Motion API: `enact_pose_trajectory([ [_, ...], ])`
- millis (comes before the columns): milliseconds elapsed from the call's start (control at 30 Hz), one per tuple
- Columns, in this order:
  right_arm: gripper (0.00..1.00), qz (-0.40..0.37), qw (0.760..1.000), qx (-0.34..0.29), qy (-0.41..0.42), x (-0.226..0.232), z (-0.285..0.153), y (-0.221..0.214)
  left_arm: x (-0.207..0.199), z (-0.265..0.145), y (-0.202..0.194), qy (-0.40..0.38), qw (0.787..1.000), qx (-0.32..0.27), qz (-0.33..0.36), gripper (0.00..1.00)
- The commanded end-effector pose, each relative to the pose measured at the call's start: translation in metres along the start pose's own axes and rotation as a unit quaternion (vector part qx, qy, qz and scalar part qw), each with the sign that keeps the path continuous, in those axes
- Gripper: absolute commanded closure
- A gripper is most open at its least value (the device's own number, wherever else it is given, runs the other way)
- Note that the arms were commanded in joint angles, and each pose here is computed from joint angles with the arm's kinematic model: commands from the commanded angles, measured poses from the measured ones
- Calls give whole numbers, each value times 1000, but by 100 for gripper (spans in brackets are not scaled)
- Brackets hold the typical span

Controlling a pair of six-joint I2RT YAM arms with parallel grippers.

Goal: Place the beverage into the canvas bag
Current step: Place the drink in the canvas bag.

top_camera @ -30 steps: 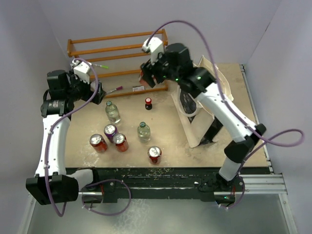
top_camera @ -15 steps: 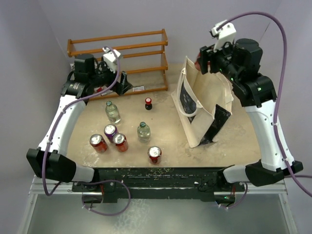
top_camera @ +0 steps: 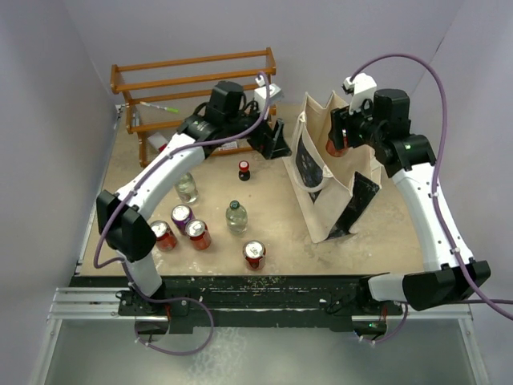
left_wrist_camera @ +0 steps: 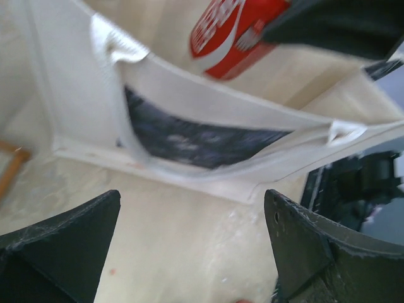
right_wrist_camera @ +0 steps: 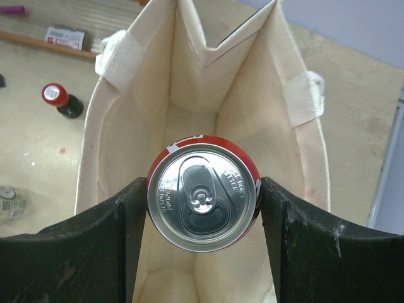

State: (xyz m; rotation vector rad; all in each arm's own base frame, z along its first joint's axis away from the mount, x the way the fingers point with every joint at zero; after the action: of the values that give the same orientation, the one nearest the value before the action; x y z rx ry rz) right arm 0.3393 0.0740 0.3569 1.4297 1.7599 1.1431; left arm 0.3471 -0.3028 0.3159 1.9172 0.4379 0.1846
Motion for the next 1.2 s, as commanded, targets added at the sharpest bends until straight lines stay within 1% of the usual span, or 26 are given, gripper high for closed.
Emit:
enact_pose_trajectory([
  [0, 100, 0, 992, -120, 24, 6, -25, 47, -25, 14, 57, -29, 993, -71, -93, 1],
  [100, 100, 2, 992, -121, 23, 2, -23, 45, -32, 29, 67, -52, 985, -78, -147, 1],
  [200, 100, 11, 992, -115, 41, 2, -20, 40, -25, 44, 73, -47, 976, -83, -195, 1],
  [300, 100, 26, 991, -116, 60, 0, -21, 36, -19, 58, 75, -36, 973, -83, -212, 1],
  [500, 100, 26, 989, -112, 88, 3, -18, 26, -17, 75, 69, -47, 970, -77, -227, 15],
  [600, 100, 23, 989, -110, 92, 4, -16, 20, -22, 78, 62, -70, 968, -71, -232, 28],
  [667, 100, 20, 989, -113, 92, 4, -17, 20, -26, 78, 58, -86, 967, -70, -231, 41],
  [733, 100, 19, 989, -113, 90, 3, -16, 20, -30, 75, 55, -95, 967, -70, -225, 52],
  [767, 100, 17, 989, -115, 89, 2, -16, 20, -32, 74, 52, -97, 968, -69, -221, 56],
  [800, 100, 13, 989, -118, 88, 2, -16, 20, -33, 72, 51, -100, 969, -69, -215, 63],
  [833, 100, 11, 989, -118, 87, 1, -15, 18, -35, 70, 51, -104, 970, -70, -209, 66],
  [1033, 100, -9, 989, -111, 100, 3, -4, 15, -51, 55, 47, -144, 972, -69, -174, 94],
  [1100, 100, -14, 988, -105, 114, 6, 0, 14, -56, 51, 42, -159, 970, -63, -171, 100],
  [1167, 100, -19, 987, -104, 121, 7, 4, 14, -60, 47, 38, -170, 969, -60, -169, 100],
])
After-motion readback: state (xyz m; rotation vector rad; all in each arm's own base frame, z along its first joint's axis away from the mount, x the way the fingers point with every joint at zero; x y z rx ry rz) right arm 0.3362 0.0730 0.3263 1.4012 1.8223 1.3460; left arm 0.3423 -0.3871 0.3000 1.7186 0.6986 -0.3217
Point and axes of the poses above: each gripper's point midway between its finger pads, its own z axis out along the fingers, its own x axis along the line the jaws close on, y = z × x, the point moved 4 cm from there along -z, back along the fingers, and after that the axes turned 12 degrees about z, right-handed, at the moved point
